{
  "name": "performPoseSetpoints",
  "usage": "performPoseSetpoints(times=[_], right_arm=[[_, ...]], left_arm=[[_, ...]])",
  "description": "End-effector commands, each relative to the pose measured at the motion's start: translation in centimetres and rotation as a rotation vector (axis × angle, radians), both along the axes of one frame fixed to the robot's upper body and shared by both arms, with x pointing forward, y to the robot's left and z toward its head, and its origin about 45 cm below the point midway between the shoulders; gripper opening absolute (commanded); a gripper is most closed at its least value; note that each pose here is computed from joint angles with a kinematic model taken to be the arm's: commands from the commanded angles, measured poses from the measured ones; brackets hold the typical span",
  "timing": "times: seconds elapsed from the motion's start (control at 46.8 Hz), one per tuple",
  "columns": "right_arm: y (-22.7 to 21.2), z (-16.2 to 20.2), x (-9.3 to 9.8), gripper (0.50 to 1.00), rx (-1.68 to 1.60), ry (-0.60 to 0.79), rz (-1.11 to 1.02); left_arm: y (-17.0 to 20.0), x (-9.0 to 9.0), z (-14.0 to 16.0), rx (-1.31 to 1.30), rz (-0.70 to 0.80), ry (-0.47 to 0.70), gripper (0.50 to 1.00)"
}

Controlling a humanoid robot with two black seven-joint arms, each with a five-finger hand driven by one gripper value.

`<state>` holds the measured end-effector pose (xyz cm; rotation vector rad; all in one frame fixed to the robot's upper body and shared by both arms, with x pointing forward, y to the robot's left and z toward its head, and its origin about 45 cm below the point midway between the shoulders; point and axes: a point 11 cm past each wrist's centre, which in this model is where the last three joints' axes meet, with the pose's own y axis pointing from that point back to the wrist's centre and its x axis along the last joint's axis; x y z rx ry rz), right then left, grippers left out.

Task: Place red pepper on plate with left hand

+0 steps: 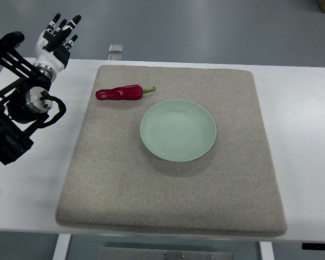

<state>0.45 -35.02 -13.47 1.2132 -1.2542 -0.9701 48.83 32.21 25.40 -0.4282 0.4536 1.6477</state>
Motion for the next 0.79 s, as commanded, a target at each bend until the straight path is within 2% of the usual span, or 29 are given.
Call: performPoseSetpoints(times=[0.0, 0.599, 0.77], right_arm=[[-0.01, 0.00, 0.00, 0.928, -0.001, 0.000, 0.001], [0.00, 0.00, 0.00, 0.928, 0.000, 0.000, 0.001], [-0.01, 0.00, 0.00, 0.928, -0.001, 0.000, 0.001]], left_arm=[[-0.14, 0.01, -0.05, -0.002, -0.002, 0.001, 0.999], [-0.30, 0.01, -0.13, 0.007, -0.008, 0.003, 0.999], [-0.67, 0.06, 0.22, 0.002, -0.058, -0.026, 0.999]])
